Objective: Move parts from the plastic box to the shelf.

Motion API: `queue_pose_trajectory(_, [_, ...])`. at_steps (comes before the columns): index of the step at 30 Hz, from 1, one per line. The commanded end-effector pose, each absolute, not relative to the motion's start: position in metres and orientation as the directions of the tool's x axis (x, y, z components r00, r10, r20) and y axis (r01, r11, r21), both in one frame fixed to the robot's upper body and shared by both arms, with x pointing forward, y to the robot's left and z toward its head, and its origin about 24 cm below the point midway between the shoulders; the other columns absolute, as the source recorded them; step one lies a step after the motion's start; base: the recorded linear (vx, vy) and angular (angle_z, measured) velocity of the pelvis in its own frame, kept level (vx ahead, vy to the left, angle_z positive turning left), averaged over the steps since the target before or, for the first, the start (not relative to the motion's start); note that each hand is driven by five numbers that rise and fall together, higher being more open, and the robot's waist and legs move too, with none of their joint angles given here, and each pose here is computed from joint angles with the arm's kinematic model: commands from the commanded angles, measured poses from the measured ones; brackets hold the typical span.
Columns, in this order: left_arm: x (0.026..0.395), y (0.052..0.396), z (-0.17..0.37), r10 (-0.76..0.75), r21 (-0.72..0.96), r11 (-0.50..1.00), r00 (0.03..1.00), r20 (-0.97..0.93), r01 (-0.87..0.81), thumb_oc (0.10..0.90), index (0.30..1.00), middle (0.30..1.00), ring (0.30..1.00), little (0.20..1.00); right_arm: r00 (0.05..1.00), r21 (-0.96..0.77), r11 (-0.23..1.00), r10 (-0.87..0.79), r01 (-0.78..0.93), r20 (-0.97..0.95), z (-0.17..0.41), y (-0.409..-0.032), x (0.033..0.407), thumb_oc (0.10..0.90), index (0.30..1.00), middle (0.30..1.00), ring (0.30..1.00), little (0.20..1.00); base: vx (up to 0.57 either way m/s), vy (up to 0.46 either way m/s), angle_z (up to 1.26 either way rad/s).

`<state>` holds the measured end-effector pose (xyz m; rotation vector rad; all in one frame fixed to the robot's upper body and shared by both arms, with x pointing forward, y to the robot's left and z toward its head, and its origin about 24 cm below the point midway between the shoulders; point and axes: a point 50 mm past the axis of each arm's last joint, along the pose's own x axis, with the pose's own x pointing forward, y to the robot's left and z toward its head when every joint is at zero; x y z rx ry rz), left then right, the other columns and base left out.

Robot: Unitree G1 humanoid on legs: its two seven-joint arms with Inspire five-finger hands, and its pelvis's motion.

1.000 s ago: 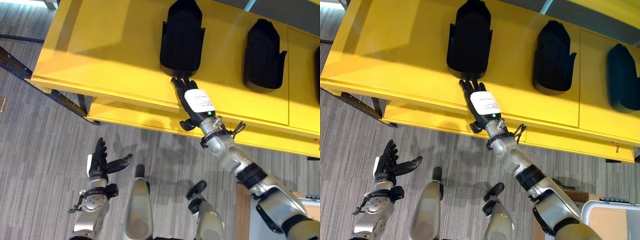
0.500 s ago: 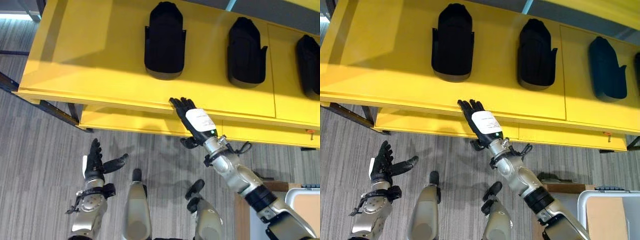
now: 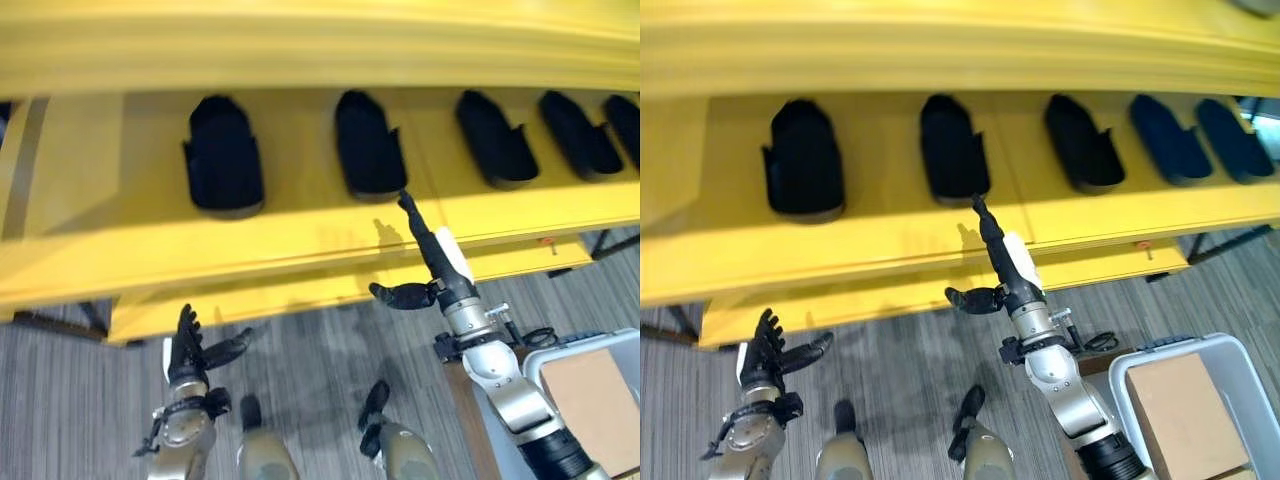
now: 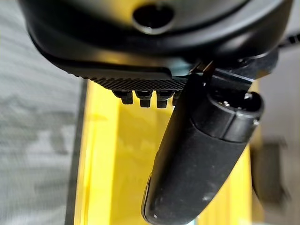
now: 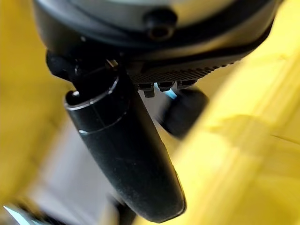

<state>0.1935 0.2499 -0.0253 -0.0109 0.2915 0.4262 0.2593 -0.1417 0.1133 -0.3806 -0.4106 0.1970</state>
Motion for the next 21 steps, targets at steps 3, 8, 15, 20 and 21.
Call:
queue_pose_trajectory(3, [0.201, 0.243, -0.008, 0.337, -0.013, 0.939, 0.927, -0.163, -0.343, 0.9, 1.0, 1.0, 1.0, 1.0, 0.815, -0.183, 0.967, 0.248, -0.177, 0.523, 0.147, -0.152, 0.248, 0.9, 1.0, 1.0, 1.0, 1.0, 0.04, -0.246, -0.54])
queue_pose_trajectory(8, [0.204, 0.233, -0.013, 0.299, -0.018, 0.952, 0.937, -0.18, -0.307, 0.9, 1.0, 1.0, 1.0, 1.0, 0.824, -0.2, 0.975, 0.19, -0.095, 0.534, 0.146, -0.169, 0.239, 0.9, 1.0, 1.0, 1.0, 1.0, 0.02, -0.173, -0.2])
queue_pose_trajectory(15, [0.202, 0.223, -0.018, 0.282, 0.001, 0.958, 0.941, -0.189, -0.287, 0.9, 1.0, 1.0, 1.0, 1.0, 0.84, -0.16, 0.984, 0.156, -0.084, 0.52, 0.137, -0.164, 0.238, 0.9, 1.0, 1.0, 1.0, 1.0, 0.04, -0.021, -0.17])
queue_pose_trajectory(20, [0.193, 0.221, -0.019, 0.272, -0.011, 0.96, 0.944, -0.188, -0.279, 0.9, 1.0, 1.0, 1.0, 1.0, 0.85, -0.158, 0.975, 0.214, -0.156, 0.482, 0.13, -0.154, 0.244, 0.9, 1.0, 1.0, 1.0, 1.0, 0.08, 0.086, -1.54])
queue_pose_trajectory(21, [0.194, 0.219, -0.017, 0.243, -0.007, 0.969, 0.953, -0.179, -0.249, 0.9, 1.0, 1.0, 1.0, 1.0, 0.856, -0.149, 0.977, 0.203, -0.15, 0.476, 0.129, -0.157, 0.243, 0.9, 1.0, 1.0, 1.0, 1.0, 0.09, 0.125, -1.22])
